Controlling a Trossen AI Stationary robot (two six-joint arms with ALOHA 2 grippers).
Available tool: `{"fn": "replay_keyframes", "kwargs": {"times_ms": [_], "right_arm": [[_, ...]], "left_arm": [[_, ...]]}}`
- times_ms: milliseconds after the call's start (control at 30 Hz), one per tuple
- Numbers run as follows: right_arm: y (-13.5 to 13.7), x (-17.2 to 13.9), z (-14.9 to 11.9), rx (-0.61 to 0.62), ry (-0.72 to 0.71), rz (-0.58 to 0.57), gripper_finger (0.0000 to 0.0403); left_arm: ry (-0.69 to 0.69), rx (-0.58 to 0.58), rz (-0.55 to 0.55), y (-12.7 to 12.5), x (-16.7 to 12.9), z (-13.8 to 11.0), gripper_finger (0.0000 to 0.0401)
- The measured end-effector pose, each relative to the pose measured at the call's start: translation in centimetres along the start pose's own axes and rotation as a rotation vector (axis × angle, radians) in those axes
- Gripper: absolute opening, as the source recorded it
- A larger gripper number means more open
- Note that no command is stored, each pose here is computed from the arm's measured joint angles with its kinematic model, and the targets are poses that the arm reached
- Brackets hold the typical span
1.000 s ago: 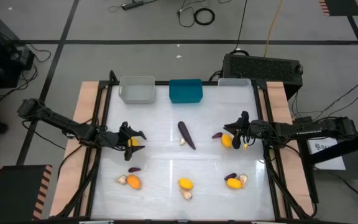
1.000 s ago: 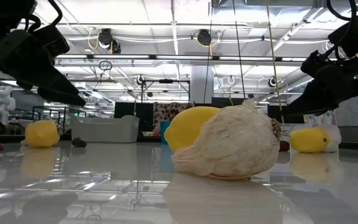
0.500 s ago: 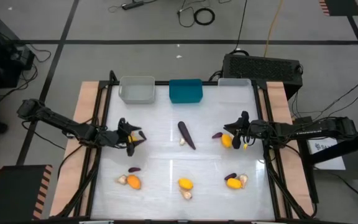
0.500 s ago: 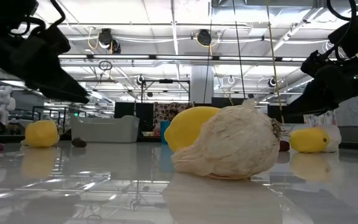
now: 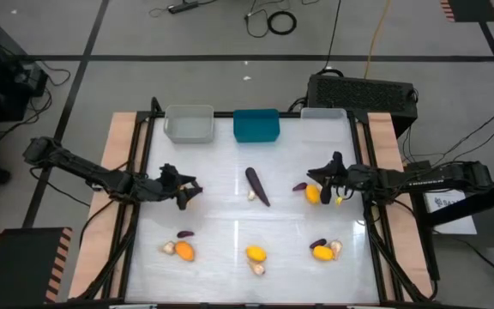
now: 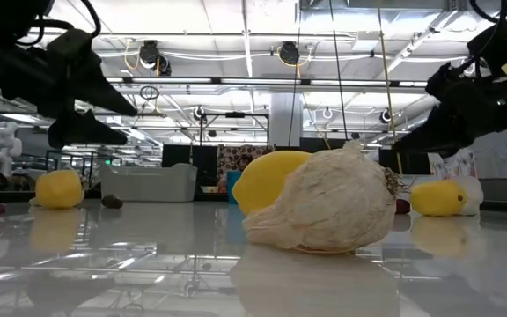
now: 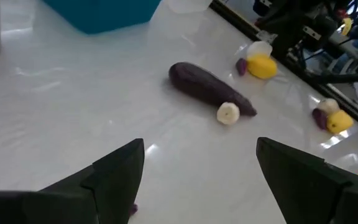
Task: Sort produce into baskets
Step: Put the top left lemon into the gray bin
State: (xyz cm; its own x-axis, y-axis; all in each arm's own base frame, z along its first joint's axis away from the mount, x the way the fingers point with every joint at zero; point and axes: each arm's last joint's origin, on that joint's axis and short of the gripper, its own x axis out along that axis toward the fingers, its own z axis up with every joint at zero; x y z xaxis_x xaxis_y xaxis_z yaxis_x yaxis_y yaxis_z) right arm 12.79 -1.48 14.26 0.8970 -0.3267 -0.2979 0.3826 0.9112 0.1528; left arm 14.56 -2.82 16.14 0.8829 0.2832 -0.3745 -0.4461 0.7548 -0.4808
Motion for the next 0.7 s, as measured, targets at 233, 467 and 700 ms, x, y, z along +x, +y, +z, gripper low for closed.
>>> {"fn": "replay_keyframes", "kwargs": {"times_ms": [233,467,700], "right_arm": [[0.4,-0.1,1.6,0.128,-0.157,0.051,0.0045],[1.1,-0.5,2.7,0.129,-0.248,0.194,0.0045],[1.5,-0.2,2.2,0.062,-0.214,0.209,0.0045]], "left_arm": [[-0.03,-0.052,0.041,0.4,0.3,0.4,0.0318],[0.087,0.013,-0.137,-0.1,0.4,0.5,0.0318],[0.134,0.111,-0.24,-1.4,0.2,1.5,0.0318]]}}
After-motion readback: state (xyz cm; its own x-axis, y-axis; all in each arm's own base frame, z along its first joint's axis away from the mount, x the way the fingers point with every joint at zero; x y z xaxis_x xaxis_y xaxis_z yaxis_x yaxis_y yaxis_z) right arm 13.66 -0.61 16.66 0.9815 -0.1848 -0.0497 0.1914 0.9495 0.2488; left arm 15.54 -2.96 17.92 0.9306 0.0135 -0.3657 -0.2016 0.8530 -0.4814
